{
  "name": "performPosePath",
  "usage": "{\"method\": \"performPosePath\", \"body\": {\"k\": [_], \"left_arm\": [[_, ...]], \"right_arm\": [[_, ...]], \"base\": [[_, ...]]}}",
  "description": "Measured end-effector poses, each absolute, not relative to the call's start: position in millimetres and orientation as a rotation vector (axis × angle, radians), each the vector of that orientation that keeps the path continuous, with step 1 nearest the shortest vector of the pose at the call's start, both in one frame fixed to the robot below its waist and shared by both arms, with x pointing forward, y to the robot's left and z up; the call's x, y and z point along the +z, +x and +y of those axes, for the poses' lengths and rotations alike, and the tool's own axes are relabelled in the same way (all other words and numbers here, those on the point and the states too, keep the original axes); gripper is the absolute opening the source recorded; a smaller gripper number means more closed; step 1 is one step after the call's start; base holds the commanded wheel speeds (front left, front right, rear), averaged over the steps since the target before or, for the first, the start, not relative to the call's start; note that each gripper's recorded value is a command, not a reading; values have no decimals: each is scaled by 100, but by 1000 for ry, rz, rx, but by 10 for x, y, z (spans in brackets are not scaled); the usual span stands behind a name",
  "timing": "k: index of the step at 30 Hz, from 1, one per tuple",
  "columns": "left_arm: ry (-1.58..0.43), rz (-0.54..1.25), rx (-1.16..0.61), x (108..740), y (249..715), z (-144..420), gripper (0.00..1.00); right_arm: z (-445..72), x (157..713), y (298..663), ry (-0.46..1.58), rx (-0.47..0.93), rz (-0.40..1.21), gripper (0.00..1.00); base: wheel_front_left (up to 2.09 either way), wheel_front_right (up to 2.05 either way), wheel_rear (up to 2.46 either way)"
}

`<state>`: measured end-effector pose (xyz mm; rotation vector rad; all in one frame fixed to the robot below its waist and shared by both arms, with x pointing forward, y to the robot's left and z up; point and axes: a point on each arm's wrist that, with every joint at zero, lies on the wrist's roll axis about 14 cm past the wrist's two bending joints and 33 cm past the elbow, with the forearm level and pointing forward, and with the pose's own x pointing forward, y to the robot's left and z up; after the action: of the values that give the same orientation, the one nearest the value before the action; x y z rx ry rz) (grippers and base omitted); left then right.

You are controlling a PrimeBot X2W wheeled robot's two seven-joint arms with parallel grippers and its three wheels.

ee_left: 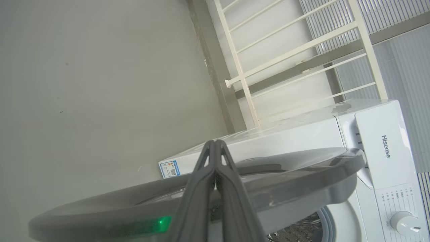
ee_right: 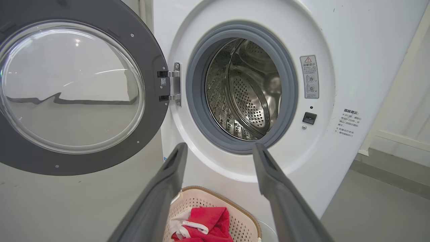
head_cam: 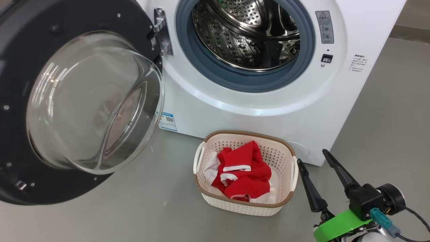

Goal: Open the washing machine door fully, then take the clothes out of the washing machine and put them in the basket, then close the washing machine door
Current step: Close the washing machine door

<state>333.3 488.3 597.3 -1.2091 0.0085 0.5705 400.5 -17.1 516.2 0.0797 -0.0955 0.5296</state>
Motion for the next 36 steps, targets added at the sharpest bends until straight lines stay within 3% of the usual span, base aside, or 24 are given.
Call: {"method": "performPosePath", "body": {"k": [36], "left_arm": [[-1417,55,162,5930,3391,4109,0]], "right_arm": [[-38,5107,4031,90,565,-79,100]], "base": [[0,0,0]]}}
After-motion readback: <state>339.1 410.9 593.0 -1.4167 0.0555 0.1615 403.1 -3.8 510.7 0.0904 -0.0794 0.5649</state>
